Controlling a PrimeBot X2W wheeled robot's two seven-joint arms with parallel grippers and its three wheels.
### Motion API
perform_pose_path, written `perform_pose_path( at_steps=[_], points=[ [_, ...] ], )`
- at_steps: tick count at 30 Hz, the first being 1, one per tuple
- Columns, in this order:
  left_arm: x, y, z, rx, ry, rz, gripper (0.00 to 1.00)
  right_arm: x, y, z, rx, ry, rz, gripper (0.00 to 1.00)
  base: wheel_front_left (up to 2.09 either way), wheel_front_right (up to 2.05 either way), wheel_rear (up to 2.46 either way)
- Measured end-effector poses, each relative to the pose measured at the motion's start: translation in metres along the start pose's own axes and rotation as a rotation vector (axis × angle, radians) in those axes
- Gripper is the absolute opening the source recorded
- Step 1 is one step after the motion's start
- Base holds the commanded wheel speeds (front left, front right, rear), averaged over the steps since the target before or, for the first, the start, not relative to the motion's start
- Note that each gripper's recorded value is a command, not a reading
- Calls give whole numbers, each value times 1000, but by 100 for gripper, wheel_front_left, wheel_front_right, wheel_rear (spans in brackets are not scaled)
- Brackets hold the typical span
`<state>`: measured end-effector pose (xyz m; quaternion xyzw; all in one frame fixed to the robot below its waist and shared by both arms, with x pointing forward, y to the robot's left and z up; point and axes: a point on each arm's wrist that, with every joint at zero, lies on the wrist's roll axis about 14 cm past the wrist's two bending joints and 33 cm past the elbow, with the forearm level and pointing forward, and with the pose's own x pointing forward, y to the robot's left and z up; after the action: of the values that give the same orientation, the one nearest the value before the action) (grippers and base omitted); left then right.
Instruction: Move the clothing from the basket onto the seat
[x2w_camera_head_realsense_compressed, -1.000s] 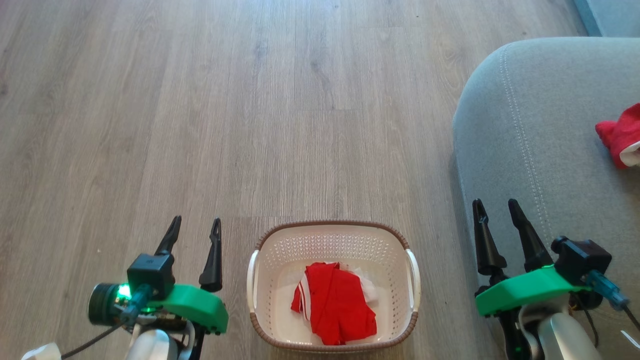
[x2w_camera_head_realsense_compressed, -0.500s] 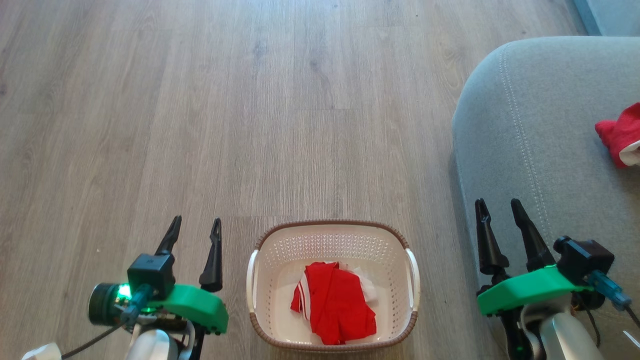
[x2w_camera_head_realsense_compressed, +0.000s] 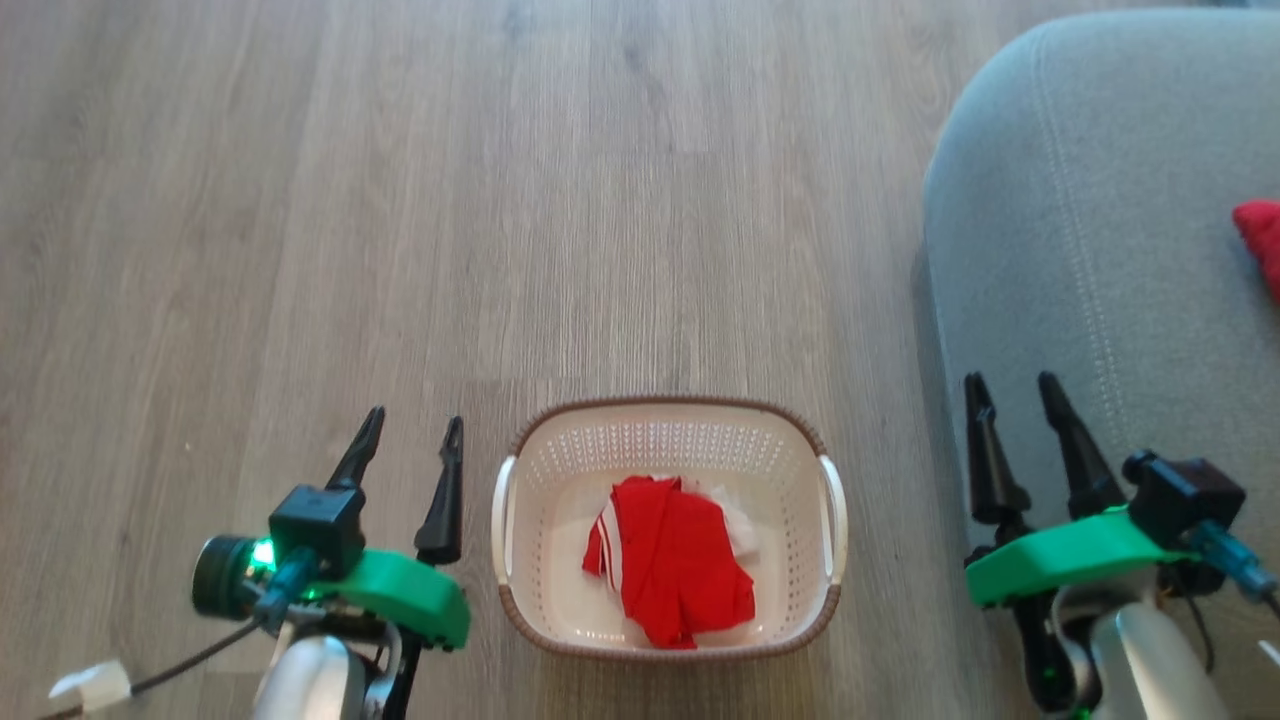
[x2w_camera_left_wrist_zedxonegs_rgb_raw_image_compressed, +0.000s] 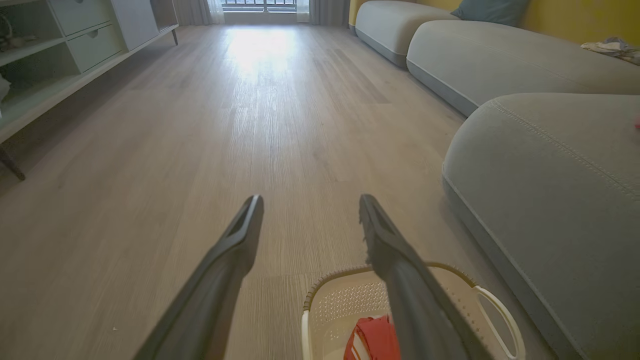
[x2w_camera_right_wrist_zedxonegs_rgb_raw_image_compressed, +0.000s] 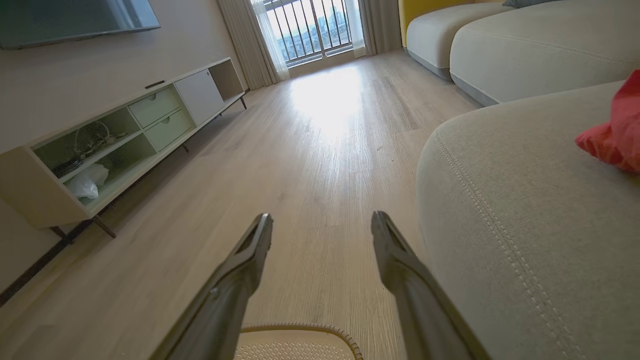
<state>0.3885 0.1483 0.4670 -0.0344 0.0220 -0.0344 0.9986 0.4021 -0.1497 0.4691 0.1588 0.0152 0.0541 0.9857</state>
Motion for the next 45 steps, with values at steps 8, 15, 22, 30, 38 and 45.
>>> perform_pose_path(
  at_steps=[8, 15, 22, 30, 38, 45],
  points=[
    [31, -27, -27, 21, 68, -125, 100, 22, -35, -11, -67, 25, -82, 100, 0, 0, 0],
    [63, -61, -82, 41, 197, -284, 100, 49, -56, -12, -99, 2, -117, 100, 0, 0, 0],
    [80, -91, -164, 78, 381, -443, 100, 63, -75, -31, -125, 22, -143, 100, 0, 0, 0],
    [71, -123, -265, 123, 619, -632, 100, 62, -99, -44, -154, 44, -191, 100, 0, 0, 0],
    [64, -149, -336, 180, 760, -779, 100, 45, -124, -45, -172, 69, -267, 100, 0, 0, 0],
    [62, -149, -377, 310, 870, -787, 100, 23, -134, -57, -168, 131, -322, 100, 0, 0, 0]
  ],
)
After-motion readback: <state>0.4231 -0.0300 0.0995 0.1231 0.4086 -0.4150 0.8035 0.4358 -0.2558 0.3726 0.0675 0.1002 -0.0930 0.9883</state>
